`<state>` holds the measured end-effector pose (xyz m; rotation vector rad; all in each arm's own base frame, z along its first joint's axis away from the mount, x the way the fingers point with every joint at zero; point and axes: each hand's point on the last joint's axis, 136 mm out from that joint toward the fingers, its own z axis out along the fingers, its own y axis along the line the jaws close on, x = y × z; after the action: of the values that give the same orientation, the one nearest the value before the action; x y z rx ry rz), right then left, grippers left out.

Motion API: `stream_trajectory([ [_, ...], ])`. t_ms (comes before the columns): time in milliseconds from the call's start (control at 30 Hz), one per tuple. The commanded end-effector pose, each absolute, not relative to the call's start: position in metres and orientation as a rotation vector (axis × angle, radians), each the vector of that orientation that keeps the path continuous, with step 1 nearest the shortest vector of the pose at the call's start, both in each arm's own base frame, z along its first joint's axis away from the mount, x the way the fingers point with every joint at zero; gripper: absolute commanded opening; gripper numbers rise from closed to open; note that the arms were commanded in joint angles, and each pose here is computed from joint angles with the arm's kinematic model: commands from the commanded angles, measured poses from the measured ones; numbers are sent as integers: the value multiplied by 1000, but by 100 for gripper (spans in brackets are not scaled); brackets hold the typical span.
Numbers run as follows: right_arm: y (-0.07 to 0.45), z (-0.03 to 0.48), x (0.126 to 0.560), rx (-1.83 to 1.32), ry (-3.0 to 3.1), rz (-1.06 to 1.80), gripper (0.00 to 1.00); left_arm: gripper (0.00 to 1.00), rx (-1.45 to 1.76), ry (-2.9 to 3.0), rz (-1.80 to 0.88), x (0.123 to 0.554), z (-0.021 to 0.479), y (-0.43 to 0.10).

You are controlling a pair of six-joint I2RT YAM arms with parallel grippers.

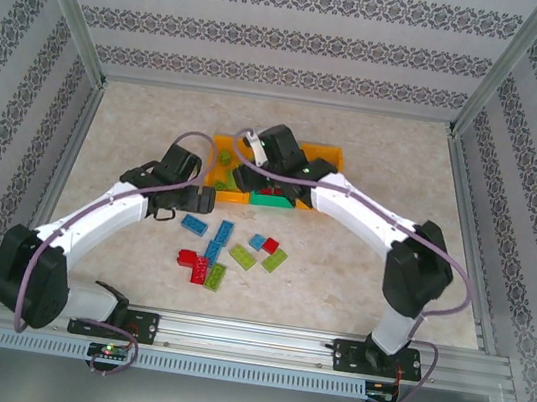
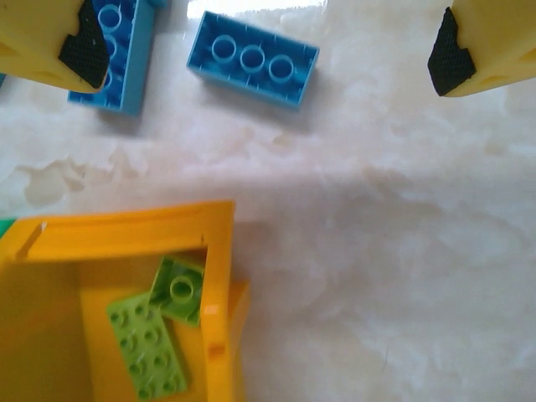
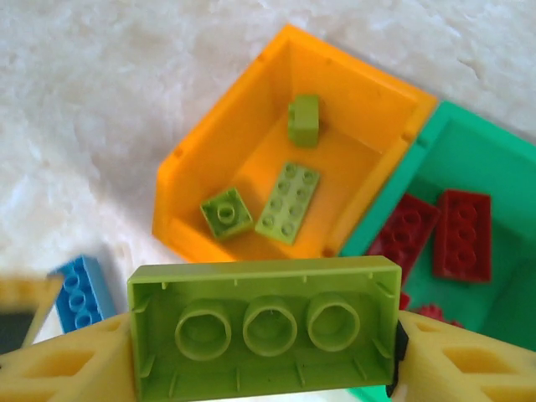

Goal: Sort the legos into containers by color

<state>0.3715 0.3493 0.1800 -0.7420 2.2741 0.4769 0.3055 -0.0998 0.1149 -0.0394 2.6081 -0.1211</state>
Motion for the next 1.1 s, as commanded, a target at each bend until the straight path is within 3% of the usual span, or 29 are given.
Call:
stream_trajectory([
  [0, 367, 167, 387, -744, 2331, 564, 66, 100, 26, 2598, -197, 285, 114, -120],
  [300, 375, 136, 429, -664, 2456, 566, 67, 100, 226, 2610, -182, 246, 110, -154],
  [700, 375, 118, 437, -599, 2541, 604, 80, 100, 239, 2634, -262, 206, 99, -183],
  [900, 374, 125, 434, -585, 2530, 635, 82, 100, 94, 2710, -178, 187, 82, -164],
  [1067, 367, 142, 432, -554, 2491, 631, 82, 94, -56, 2739, -242, 170, 68, -156],
])
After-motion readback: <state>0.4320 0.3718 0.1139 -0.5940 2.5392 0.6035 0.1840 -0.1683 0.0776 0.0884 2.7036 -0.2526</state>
